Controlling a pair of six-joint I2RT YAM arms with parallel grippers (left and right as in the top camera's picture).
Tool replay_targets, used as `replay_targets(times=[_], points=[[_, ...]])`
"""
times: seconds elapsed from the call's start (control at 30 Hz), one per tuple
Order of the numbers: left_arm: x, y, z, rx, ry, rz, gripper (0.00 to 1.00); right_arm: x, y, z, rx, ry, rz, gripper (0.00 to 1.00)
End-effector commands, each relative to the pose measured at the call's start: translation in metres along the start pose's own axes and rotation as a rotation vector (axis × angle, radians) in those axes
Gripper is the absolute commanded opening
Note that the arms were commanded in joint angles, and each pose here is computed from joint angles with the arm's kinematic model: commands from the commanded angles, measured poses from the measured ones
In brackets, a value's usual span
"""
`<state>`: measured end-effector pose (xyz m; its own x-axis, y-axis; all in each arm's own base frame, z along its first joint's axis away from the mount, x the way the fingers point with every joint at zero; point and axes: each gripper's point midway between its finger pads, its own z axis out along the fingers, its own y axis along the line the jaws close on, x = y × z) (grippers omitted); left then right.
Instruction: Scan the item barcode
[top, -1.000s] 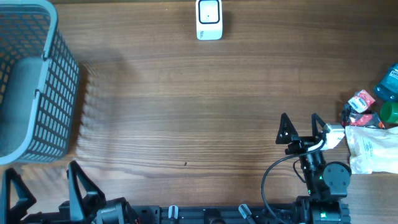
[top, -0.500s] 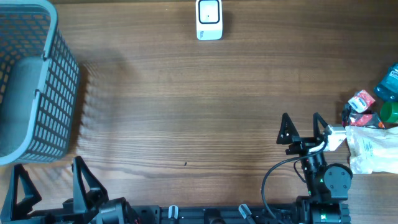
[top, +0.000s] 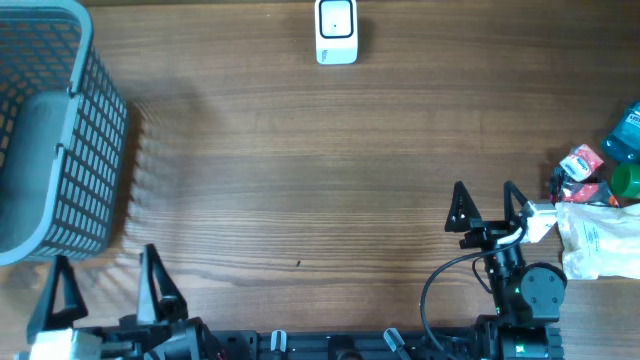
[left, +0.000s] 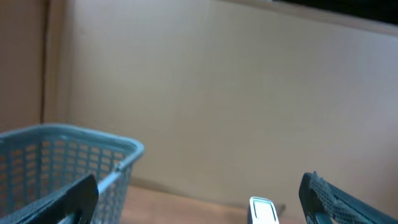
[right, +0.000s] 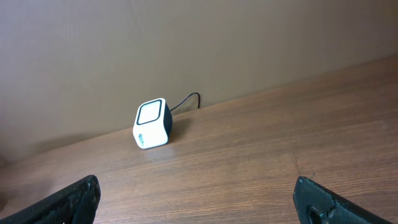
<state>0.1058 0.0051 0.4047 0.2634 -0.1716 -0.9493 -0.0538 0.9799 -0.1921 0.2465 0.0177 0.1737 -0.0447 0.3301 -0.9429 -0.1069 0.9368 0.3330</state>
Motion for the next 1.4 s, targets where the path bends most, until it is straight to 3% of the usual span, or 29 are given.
replay_targets(times=[0.0, 0.17, 0.33, 0.47, 0.57, 0.7, 1.0, 1.37], points=[[0.014, -0.006, -0.002, 0.034, 0.056, -0.014, 1.0, -0.004, -0.002, -0.001, 0.015, -0.022, 0.002, 1.0], [0.058, 0.004, -0.009, -0.009, 0.235, -0.036, 1.0, -0.004, -0.002, -0.001, 0.015, -0.022, 0.002, 1.0], [0.085, 0.019, -0.001, -0.069, 0.299, -0.035, 1.0, -0.005, -0.002, -0.001, 0.015, -0.022, 0.002, 1.0], [0.113, 0.018, 0.031, -0.003, 0.284, -0.041, 1.0, -0.005, -0.002, -0.001, 0.015, -0.022, 0.002, 1.0], [0.134, 0.001, 0.059, 0.162, 0.202, -0.041, 1.0, -0.004, -0.002, -0.001, 0.015, -0.022, 0.002, 1.0], [0.161, -0.009, 0.074, 0.267, 0.132, -0.037, 1.0, -0.004, -0.003, -0.001, 0.015, -0.021, 0.002, 1.0], [0.225, 0.003, 0.076, 0.193, 0.243, -0.059, 1.0, -0.004, -0.002, -0.001, 0.015, -0.022, 0.002, 1.0], [0.269, 0.014, 0.072, 0.15, 0.335, -0.057, 1.0, -0.004, -0.002, -0.001, 0.015, -0.022, 0.002, 1.0]])
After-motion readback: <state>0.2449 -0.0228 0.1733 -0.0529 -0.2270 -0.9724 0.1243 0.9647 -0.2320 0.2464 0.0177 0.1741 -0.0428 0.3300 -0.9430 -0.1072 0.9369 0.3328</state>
